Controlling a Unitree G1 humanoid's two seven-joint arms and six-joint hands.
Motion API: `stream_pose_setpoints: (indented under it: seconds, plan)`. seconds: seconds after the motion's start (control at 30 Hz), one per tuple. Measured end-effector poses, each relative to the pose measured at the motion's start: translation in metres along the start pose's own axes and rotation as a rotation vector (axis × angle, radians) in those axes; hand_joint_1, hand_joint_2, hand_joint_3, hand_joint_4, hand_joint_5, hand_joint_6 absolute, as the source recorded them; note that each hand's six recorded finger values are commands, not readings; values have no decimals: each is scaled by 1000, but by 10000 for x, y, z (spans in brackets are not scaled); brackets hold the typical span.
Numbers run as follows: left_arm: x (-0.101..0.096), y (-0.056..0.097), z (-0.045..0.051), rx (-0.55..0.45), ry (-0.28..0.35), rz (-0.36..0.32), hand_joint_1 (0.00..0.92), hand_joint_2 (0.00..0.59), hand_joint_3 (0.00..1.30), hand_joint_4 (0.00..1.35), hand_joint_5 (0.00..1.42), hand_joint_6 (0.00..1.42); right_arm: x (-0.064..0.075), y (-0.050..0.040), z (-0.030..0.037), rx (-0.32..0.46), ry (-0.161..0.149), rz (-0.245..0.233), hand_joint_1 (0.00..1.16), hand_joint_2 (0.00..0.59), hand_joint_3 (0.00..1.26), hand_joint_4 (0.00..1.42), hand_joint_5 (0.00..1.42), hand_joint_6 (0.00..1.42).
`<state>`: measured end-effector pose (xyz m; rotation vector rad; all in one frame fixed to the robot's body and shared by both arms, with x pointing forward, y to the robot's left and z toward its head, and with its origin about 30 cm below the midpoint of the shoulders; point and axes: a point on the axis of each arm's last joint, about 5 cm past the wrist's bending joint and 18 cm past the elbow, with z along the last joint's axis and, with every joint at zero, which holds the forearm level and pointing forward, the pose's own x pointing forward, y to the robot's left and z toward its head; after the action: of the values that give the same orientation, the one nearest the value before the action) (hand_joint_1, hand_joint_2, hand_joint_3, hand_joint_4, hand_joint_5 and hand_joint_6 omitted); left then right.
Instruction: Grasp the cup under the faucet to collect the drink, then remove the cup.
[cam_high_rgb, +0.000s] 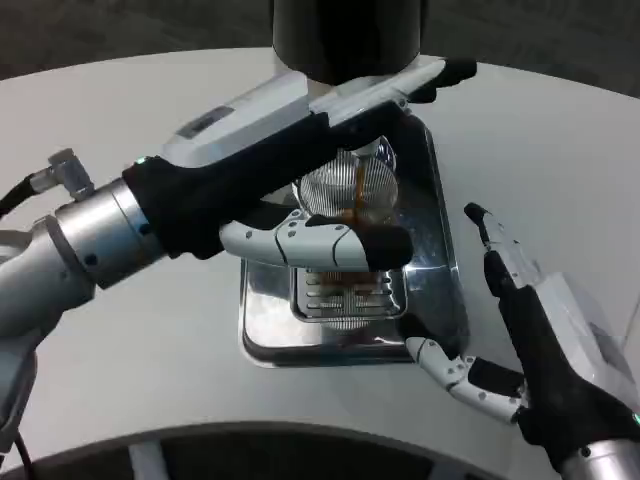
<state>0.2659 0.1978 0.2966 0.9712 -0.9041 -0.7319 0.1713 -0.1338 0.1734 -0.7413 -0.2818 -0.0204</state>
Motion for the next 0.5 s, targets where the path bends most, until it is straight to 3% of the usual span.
stream_pose_setpoints:
  seconds: [0.1, 0.33, 0.5]
  plan:
    - [-3, 3, 1, 0, 2, 0, 0, 112, 0, 0, 59, 7, 101, 13, -64, 21, 1, 5, 643, 233, 0, 0, 0, 3]
    - [1, 7, 7, 0, 4, -2, 0, 112, 0, 0, 59, 7, 313, 92, -116, 66, -14, 11, 661, 211, 0, 0, 0, 0]
    - [2, 8, 8, -1, 6, -5, 0, 112, 0, 0, 58, 7, 490, 169, -174, 119, -36, 48, 684, 204, 0, 0, 0, 0]
